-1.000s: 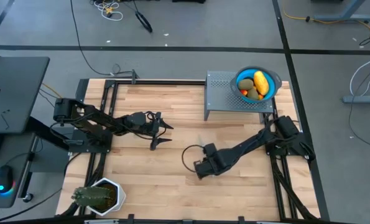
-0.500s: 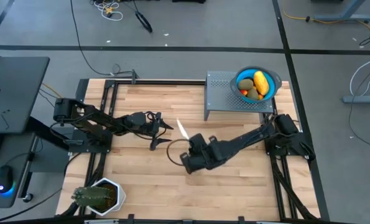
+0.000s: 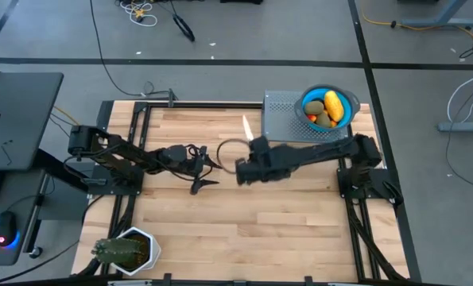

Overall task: Pick & Place Fruit
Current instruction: Put the blue table knife on the shelf

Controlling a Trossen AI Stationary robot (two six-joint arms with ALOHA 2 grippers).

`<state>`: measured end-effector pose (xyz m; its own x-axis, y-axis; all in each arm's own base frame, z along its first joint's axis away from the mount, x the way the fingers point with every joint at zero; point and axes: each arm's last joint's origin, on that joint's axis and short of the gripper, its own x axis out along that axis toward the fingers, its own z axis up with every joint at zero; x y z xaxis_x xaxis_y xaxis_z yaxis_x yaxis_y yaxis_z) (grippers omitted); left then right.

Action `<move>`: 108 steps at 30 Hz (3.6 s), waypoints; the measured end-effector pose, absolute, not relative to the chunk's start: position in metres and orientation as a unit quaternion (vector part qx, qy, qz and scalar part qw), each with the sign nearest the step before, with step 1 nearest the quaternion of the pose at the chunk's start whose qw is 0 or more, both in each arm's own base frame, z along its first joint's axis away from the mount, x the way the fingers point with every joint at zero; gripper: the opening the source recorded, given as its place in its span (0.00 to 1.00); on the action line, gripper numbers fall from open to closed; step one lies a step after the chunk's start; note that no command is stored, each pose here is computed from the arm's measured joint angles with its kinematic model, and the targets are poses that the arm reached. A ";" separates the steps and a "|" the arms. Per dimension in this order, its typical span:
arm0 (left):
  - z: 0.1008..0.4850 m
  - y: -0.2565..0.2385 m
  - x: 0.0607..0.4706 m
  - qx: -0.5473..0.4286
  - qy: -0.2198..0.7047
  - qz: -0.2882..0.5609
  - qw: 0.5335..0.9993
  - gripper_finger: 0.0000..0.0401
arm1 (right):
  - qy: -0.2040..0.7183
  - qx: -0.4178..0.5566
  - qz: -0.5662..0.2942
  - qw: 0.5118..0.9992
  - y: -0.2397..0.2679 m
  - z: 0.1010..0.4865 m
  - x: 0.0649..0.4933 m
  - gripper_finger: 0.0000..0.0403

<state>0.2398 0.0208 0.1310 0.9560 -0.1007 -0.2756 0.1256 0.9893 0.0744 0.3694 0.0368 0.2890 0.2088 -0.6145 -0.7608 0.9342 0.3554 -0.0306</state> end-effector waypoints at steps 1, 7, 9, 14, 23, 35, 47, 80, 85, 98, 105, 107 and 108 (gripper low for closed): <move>0.131 0.020 0.240 0.046 0.137 -0.059 0.988 0.70 | 0.352 0.229 -0.523 0.742 0.031 0.295 0.366 0.11; 0.131 0.016 0.240 0.047 0.136 -0.067 0.987 0.70 | 0.330 0.249 -0.545 0.729 -0.004 0.327 0.343 0.11; 0.131 0.015 0.240 0.047 0.136 -0.070 0.987 0.70 | 0.332 0.255 -0.545 0.727 -0.016 0.332 0.340 0.11; 0.131 0.013 0.240 0.048 0.136 -0.074 0.987 0.70 | 0.348 0.269 -0.554 0.707 -0.045 0.334 0.335 0.11; 0.129 0.013 0.240 0.054 0.149 -0.076 0.984 0.70 | 0.379 0.282 -0.581 0.663 -0.082 0.324 0.324 0.11; 0.129 0.012 0.240 0.051 0.147 -0.083 0.984 0.70 | 0.373 0.292 -0.596 0.648 -0.102 0.324 0.319 0.11; 0.129 0.012 0.240 0.051 0.147 -0.083 0.984 0.70 | 0.397 0.309 -0.606 0.616 -0.114 0.293 0.313 0.11; 0.129 0.012 0.240 0.051 0.146 -0.085 0.984 0.70 | 0.387 0.322 -0.608 0.613 -0.138 0.289 0.307 0.11; 0.129 0.012 0.240 0.051 0.146 -0.085 0.984 0.70 | 0.385 0.321 -0.609 0.615 -0.138 0.289 0.308 0.11; 0.129 0.012 0.240 0.048 0.146 -0.090 0.984 0.70 | 0.378 0.314 -0.614 0.617 -0.139 0.290 0.308 0.12; 0.129 0.012 0.240 0.043 0.146 -0.095 0.984 0.70 | 0.378 0.313 -0.613 0.620 -0.139 0.290 0.309 0.12; 0.129 0.011 0.240 0.042 0.146 -0.095 0.984 0.70 | 0.378 0.313 -0.612 0.620 -0.138 0.290 0.309 0.13; 0.129 0.012 0.240 0.042 0.146 -0.094 0.984 0.70 | 0.378 0.313 -0.612 0.620 -0.138 0.290 0.309 0.14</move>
<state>0.2395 0.0116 0.1289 0.9396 -0.1737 -0.2949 0.1982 0.9786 0.0552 0.3090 -0.1383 0.2898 -0.0355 -0.5228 -0.8517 0.9957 0.0540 -0.0747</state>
